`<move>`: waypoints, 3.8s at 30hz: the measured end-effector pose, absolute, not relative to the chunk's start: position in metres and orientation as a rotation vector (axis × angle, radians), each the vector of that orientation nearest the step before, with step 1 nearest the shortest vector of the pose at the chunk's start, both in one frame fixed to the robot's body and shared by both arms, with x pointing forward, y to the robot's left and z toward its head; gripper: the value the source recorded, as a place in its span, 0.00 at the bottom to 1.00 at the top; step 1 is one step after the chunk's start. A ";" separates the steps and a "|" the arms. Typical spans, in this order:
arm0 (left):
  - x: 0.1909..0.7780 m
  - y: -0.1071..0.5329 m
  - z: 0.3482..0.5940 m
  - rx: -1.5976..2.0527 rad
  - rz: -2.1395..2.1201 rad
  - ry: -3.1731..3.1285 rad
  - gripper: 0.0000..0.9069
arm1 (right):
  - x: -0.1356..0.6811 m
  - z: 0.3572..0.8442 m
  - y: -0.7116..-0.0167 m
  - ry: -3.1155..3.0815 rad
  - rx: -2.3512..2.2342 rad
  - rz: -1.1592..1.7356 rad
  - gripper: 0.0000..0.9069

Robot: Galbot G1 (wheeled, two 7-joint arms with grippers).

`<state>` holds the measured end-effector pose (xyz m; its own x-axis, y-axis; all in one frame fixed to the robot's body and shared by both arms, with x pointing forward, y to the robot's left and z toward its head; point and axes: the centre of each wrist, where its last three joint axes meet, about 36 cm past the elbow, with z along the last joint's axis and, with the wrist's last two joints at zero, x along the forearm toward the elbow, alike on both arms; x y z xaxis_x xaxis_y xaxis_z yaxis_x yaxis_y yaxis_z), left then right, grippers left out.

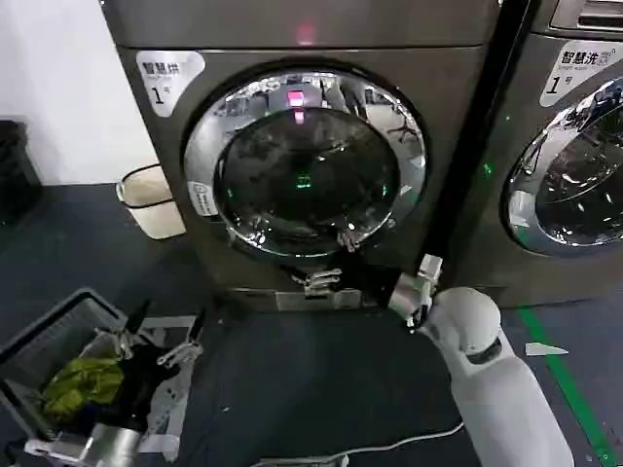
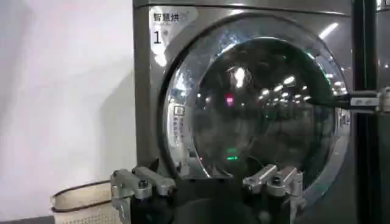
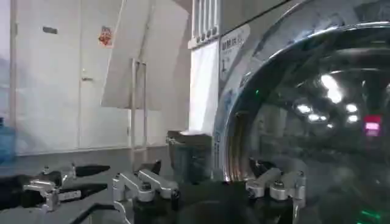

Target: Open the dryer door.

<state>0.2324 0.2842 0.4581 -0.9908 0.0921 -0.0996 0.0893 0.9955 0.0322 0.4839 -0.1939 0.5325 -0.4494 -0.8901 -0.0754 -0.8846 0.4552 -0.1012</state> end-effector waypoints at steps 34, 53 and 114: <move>0.225 0.274 0.449 0.161 0.127 3.074 1.00 | 0.619 0.507 -0.054 2.512 -1.701 -0.146 1.00; 0.224 0.274 0.450 0.172 0.141 3.075 1.00 | 0.648 0.510 -0.013 2.545 -1.747 -0.155 1.00; 0.285 0.404 0.493 0.211 0.062 3.029 1.00 | 0.617 0.480 -0.142 1.756 -2.474 -0.127 1.00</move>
<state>0.2850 0.4044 0.4933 -0.9848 0.1405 -0.1017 0.1362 0.9895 0.0480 0.6170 -0.1422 0.4803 0.3294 -0.9442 0.0077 -0.9354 -0.3274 -0.1333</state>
